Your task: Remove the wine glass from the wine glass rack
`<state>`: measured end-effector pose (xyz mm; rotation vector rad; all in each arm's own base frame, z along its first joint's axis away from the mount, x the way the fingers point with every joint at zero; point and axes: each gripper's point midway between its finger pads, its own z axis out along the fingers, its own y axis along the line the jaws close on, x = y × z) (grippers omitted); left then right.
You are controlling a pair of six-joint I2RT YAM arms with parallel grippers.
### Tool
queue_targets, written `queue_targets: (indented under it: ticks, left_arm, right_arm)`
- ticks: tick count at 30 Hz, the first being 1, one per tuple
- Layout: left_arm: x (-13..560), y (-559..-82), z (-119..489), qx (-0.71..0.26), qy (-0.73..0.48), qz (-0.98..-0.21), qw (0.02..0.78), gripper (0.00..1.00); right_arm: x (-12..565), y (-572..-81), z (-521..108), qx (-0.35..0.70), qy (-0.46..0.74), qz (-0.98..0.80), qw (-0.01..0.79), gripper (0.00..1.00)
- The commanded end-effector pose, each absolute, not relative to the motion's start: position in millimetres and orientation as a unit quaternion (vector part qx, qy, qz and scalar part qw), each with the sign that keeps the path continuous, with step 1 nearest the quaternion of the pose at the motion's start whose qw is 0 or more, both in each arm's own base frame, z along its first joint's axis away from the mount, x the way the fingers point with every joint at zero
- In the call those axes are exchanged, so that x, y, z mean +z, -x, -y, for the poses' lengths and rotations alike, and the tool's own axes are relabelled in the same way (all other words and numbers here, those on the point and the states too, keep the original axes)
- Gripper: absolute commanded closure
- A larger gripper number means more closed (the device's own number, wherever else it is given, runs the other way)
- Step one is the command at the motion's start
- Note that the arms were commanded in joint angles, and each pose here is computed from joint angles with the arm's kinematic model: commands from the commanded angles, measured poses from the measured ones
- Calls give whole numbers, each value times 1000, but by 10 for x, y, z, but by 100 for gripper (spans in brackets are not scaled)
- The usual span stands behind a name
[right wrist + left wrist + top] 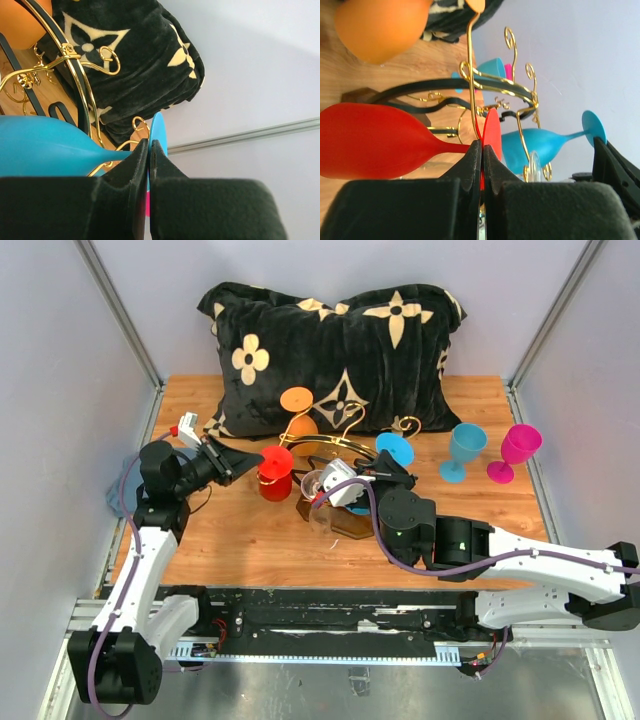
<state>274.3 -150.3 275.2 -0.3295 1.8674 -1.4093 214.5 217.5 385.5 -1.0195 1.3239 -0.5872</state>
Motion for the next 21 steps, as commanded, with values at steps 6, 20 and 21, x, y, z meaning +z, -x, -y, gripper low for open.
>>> queue_targets:
  ticks: [6, 20, 21]
  left_arm:
    - [3085, -3082, 1345, -518, 142, -703, 466, 100]
    - [3125, -3282, 644, -356, 189, -735, 545, 99]
    - [3106, -3299, 583, -335, 191, -742, 549, 99]
  right_arm:
    - [3945, -2289, -2184, -296, 436, -564, 636, 99]
    - [4359, -2414, -2015, -268, 352, -582, 682, 99]
    - [4393, -2421, -1959, -263, 338, -590, 684, 99]
